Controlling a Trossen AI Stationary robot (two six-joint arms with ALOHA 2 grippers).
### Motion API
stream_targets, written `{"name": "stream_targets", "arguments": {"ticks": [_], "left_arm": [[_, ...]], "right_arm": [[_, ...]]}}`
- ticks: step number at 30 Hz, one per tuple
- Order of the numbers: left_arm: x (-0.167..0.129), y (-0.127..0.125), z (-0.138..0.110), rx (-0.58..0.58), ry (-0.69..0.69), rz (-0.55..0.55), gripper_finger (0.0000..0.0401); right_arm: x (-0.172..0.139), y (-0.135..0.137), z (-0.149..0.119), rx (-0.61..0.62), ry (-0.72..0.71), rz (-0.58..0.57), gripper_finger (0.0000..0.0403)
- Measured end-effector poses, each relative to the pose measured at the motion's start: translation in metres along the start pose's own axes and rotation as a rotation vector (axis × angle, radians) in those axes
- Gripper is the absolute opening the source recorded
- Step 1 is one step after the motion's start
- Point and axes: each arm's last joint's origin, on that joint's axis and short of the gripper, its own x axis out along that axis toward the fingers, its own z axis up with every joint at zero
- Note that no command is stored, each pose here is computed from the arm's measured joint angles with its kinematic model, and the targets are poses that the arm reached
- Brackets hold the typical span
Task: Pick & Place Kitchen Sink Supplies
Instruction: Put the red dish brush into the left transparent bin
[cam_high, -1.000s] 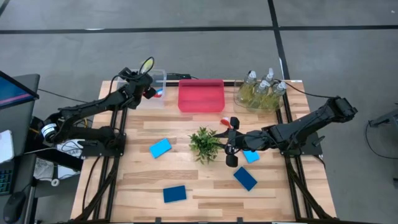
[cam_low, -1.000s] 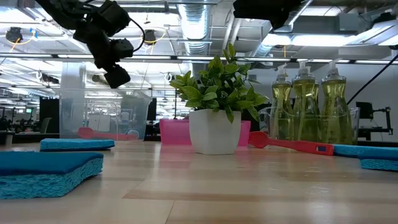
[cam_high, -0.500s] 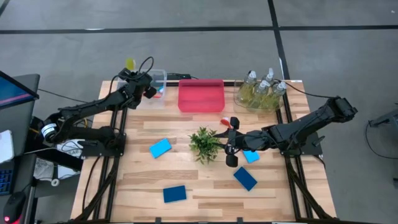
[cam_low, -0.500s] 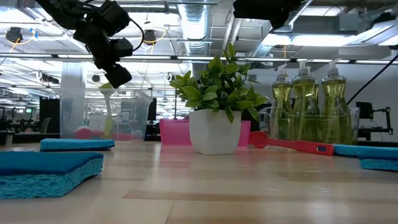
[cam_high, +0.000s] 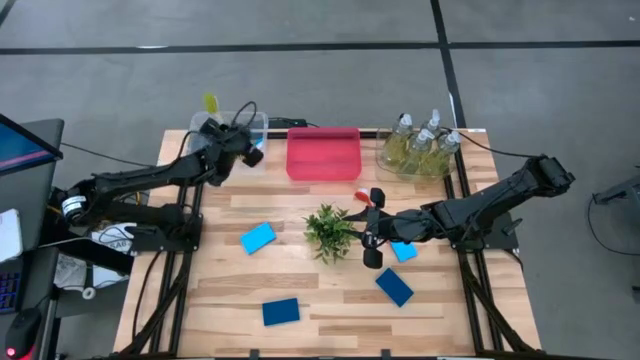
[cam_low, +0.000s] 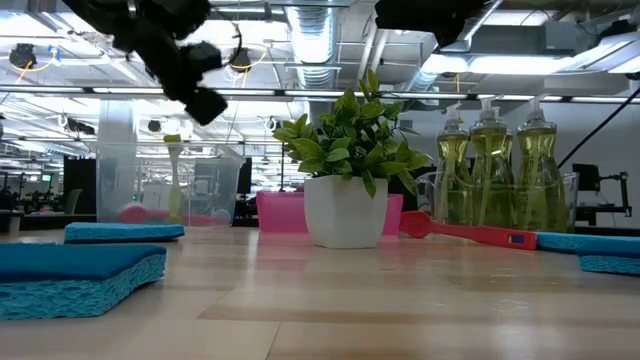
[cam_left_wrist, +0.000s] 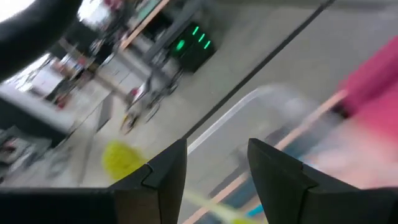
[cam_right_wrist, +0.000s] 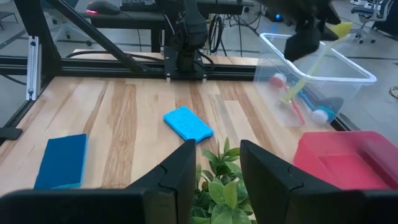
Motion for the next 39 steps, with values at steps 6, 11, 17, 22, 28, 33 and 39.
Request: {"name": "stream_targets", "arguments": {"ticks": [6, 11, 17, 22, 28, 33, 39], "left_arm": [[-0.057, -0.007, 0.014, -0.164, -0.233, -0.271, 0.0173], [-0.103, -0.014, 0.017, -0.213, -0.44, -0.794, 0.0173], [-0.129, -0.043, -0.014, -0.189, -0.575, -1.266, 0.0173], [-0.132, -0.063, -0.05, -0.342, -0.61, -1.398, 0.0173], [-0.133, -0.068, -0.081, -0.467, -0.731, -1.454, 0.0173], [-0.131, -0.068, -0.093, -0.512, -0.765, -1.459, 0.0173], [-0.13, -0.068, -0.093, -0.521, -0.754, -1.464, 0.0173]], "right_arm": [[-0.014, 0.004, 0.003, 0.055, 0.004, 0.04, 0.0118], [-0.029, 0.0, -0.007, 0.106, 0.116, -0.048, 0.0118], [-0.046, -0.019, -0.03, 0.206, 0.301, -0.279, 0.0118], [-0.05, -0.036, -0.055, 0.301, 0.462, -0.461, 0.0118], [-0.04, -0.043, -0.075, 0.309, 0.531, -0.556, 0.0118], [-0.024, -0.045, -0.08, 0.278, 0.56, -0.532, 0.0121], [-0.008, -0.049, -0.089, 0.289, 0.642, -0.518, 0.0153]]}}
